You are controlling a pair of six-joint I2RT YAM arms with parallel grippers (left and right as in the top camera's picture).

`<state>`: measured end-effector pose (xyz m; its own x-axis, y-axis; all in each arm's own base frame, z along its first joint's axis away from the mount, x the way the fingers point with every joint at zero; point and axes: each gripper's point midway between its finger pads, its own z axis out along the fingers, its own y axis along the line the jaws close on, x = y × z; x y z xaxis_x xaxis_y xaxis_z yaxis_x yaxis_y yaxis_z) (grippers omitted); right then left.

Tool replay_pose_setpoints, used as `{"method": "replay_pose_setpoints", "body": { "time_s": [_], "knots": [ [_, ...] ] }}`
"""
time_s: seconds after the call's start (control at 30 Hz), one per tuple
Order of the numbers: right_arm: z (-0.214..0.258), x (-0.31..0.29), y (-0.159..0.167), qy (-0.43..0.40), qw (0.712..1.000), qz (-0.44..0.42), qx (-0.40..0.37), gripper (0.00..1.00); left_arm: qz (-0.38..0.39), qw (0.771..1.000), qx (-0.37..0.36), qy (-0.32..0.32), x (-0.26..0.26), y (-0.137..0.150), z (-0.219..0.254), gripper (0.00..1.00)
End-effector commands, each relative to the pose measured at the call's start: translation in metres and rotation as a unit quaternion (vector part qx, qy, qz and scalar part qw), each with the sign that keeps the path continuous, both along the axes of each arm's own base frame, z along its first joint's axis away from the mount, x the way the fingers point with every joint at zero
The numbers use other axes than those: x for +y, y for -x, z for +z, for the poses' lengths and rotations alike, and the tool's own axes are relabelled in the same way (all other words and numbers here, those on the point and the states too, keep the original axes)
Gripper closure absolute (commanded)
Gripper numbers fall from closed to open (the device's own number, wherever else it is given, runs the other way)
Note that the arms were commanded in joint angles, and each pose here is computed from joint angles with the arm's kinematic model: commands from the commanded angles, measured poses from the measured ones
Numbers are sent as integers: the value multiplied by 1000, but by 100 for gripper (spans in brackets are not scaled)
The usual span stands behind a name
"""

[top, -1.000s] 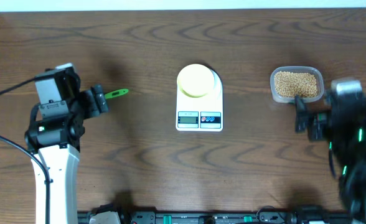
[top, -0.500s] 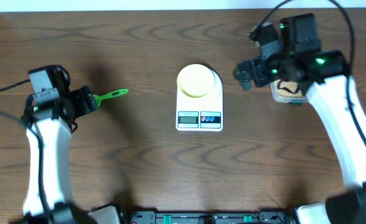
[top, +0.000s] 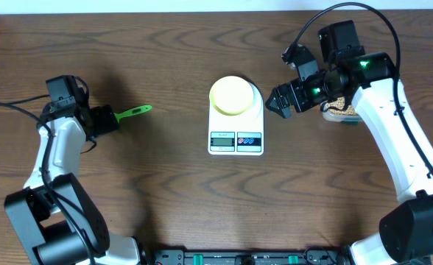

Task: Scoop item into bowl and weigh 50g on scale
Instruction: 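Move left gripper to the green scoop and grasp its bowl end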

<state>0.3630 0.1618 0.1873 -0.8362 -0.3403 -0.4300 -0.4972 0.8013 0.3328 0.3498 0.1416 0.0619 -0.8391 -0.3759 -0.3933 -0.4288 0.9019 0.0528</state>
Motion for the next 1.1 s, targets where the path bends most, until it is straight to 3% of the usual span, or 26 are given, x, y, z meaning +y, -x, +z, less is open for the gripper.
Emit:
{"method": "replay_pose_setpoints", "body": {
  "time_s": [0.0,0.33,1.07],
  "knots": [
    [13,5,1,-12,1000,16,-18,1,2,1000,6,-1,4,-5,-13,2],
    [13,5,4,-12,1000,14,-12,1,12,999,26,-21,15,-7,-37,2],
    [13,5,5,-13,1000,6,-5,1,35,999,-2,-29,37,-13,-34,2]
  ]
}}
